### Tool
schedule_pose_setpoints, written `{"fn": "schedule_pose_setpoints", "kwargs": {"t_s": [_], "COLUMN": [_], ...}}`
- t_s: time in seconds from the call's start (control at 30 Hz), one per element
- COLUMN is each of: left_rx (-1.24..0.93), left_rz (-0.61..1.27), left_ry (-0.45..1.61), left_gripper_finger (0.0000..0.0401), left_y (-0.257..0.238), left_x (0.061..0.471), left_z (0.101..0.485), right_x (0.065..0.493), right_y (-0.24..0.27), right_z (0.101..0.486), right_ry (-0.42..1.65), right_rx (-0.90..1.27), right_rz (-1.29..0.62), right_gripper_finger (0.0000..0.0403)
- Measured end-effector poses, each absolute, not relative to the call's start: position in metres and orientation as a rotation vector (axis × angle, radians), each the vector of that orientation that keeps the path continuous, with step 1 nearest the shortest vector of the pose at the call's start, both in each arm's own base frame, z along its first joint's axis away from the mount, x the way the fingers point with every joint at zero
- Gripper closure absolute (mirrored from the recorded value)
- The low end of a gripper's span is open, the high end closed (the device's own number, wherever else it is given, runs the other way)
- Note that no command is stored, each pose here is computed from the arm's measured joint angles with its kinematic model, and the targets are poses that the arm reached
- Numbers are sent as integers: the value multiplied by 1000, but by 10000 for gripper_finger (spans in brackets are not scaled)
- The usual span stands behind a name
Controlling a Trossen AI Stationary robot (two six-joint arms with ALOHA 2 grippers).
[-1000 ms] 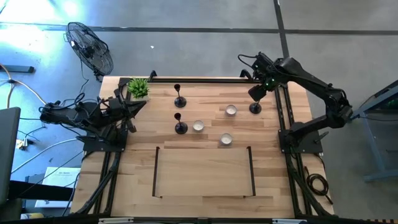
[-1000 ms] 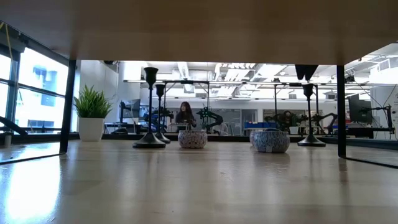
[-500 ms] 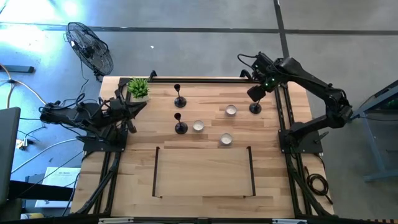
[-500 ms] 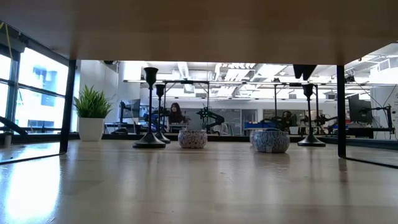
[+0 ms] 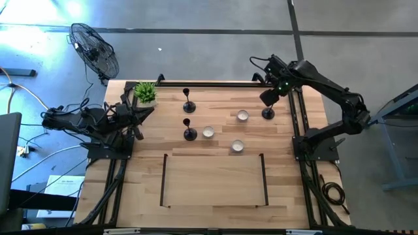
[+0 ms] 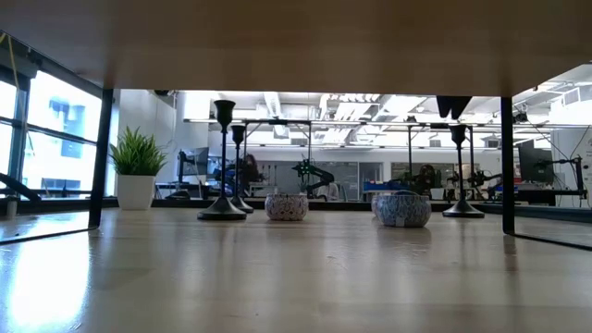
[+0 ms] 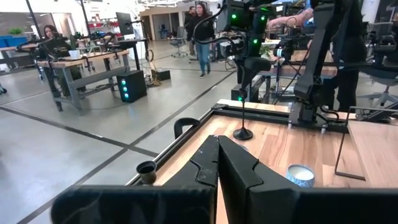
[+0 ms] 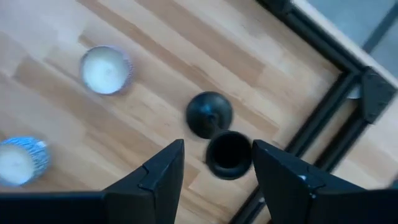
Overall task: Pick & Place candle stick holders
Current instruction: Put the top right black candle holder on the shelf
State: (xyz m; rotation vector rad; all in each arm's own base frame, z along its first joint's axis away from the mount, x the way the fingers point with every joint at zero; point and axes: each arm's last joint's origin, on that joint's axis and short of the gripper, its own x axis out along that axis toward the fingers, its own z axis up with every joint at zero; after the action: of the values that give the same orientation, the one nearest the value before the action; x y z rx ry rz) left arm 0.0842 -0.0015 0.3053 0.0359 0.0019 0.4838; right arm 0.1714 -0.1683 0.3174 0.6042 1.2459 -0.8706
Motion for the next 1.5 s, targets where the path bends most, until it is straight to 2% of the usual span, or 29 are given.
{"fn": "schedule_pose_setpoints", "kwargs": {"t_s": [0.47,0.57,0.7,1.1,1.5], "left_rx": [36,37,37,17,16], "left_rz": [486,486,485,475,476], "left_ry": [2,2,2,3,3], "left_gripper_finger": [400,400,400,400,400], "left_y": [-1,-1,-1,-2,-2], "left_x": [84,84,84,84,84], "left_z": [305,305,305,305,305], "right_x": [178,184,191,191,185], "right_y": [-156,-150,-144,-147,-150], "right_z": [317,317,317,318,317], "right_ry": [1312,1353,1323,1319,1270], "right_rx": [497,387,411,353,546], "right_rz": [-884,-775,-681,-799,-896], "right_gripper_finger": [207,207,207,208,208]}}
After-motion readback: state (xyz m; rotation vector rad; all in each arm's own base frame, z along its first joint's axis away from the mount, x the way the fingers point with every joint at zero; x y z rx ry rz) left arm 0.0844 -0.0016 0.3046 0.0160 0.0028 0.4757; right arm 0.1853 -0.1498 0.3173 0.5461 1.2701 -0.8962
